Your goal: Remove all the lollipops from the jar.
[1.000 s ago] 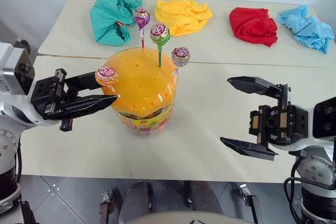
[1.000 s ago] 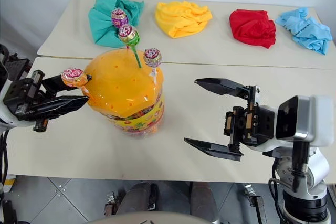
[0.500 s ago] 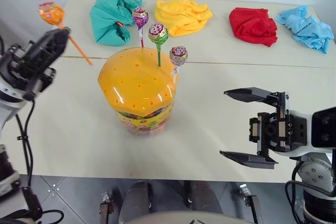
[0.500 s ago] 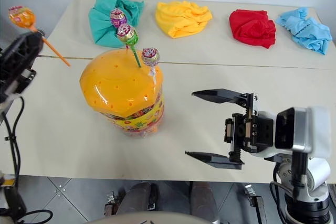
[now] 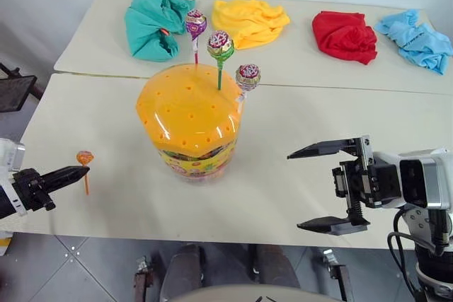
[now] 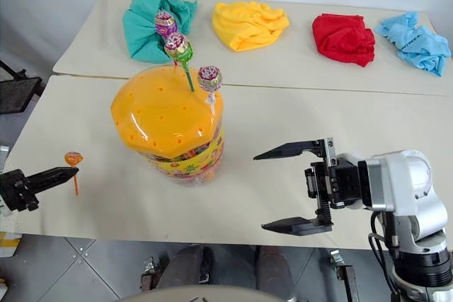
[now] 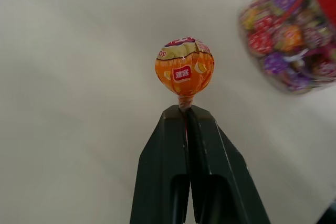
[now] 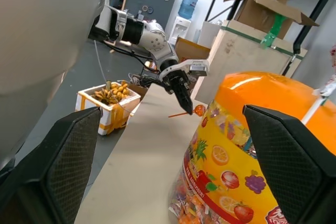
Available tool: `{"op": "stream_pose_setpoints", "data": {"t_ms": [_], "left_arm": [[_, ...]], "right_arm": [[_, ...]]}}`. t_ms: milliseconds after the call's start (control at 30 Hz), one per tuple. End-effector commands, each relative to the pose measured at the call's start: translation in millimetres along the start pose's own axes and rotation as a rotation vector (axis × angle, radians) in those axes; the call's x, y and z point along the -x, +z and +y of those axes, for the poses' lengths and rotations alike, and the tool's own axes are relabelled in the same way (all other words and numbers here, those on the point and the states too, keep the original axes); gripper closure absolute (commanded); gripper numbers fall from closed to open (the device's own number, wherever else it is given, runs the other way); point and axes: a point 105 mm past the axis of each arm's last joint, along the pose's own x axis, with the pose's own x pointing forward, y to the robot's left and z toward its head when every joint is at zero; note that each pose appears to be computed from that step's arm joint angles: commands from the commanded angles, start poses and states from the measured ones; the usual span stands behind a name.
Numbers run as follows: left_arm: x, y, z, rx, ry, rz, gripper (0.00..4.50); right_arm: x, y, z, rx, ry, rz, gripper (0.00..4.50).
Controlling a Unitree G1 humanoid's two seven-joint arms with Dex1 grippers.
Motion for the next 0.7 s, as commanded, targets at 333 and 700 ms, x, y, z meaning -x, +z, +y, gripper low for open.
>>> {"op": "stream_pose_setpoints", "data": {"t_ms": [333, 700], "left_arm": [[23, 53, -35, -0.151, -0.257, -0.131, 1.05], [-46, 197, -127, -0.464, -0.66, -0.522, 1.05]], "right_arm": [[38, 10, -6, -0.023, -0.292, 0.034, 0.0], [68, 51, -26, 0.044, -0.694, -0.102, 0.0]]}}
